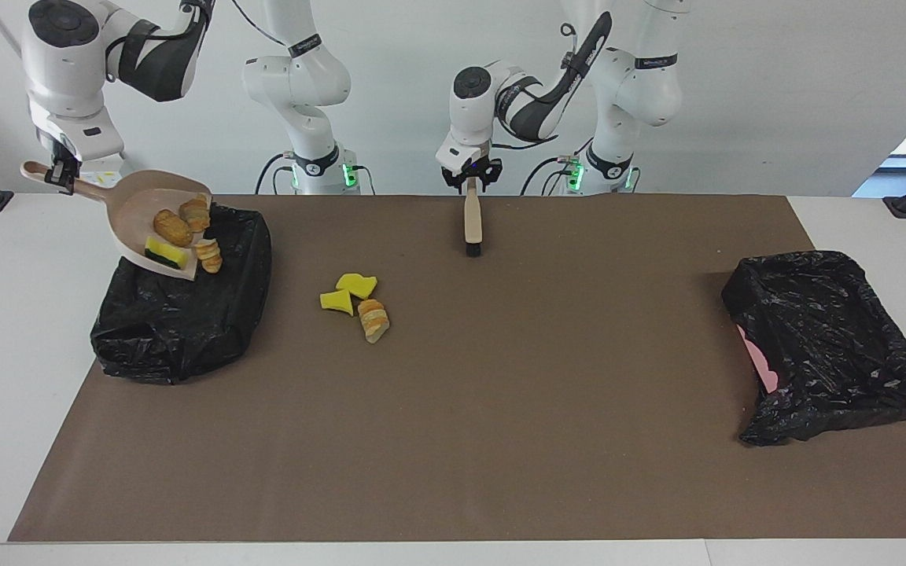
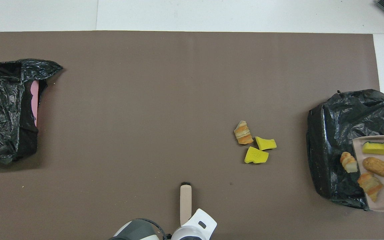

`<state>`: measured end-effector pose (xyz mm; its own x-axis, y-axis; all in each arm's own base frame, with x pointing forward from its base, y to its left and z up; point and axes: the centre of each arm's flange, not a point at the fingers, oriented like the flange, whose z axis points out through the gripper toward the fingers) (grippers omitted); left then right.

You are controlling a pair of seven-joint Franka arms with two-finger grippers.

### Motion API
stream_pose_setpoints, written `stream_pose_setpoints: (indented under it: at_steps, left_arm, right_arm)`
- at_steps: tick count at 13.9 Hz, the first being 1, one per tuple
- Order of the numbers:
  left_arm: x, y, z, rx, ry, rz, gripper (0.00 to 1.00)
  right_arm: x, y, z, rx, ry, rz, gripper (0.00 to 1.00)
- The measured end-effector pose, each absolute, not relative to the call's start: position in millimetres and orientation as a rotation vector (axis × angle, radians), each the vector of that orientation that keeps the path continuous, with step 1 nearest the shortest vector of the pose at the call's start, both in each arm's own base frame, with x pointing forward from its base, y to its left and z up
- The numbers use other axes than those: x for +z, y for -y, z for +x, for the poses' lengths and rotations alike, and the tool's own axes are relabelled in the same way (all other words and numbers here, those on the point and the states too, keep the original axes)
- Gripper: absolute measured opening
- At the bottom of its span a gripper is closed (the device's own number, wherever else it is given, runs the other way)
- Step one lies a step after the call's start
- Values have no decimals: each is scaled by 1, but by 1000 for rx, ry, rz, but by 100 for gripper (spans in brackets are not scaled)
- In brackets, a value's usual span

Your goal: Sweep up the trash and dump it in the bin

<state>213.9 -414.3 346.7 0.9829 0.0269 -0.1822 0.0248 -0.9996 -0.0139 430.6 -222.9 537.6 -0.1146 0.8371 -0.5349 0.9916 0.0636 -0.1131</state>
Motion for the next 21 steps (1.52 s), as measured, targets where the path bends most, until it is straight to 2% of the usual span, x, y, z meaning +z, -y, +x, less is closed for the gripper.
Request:
stream_pose_setpoints:
  at_steps: [2,7,10,13,16,18,21]
  left_arm:
    - [376,408,258,264,17,-3144,98]
    - [471,361,395,-75,-193,-3158,100]
    - [528,314,455,-169,-324,-3160,100]
    - [591,265,486,-191,-416,-3136,100]
    - [647,204,500,-149,-464,-3108,100]
    - [672,156,505,-101,-453,-3109,100]
    - [688,140,501,-64,-438,-3130,100]
  right_arm:
    - [533,225,434,-675,-2022,1816,32]
    - [535,229,436,-665,-1817,1942,32]
    - [540,234,429,-794,-1802,1962,32]
    - [550,227,435,-904,-1931,1768,32]
    - [554,215,450,-874,-2079,1519,32]
    - [553,207,454,-880,-2124,1456,32]
    - [555,193,455,-911,-2136,1439,32]
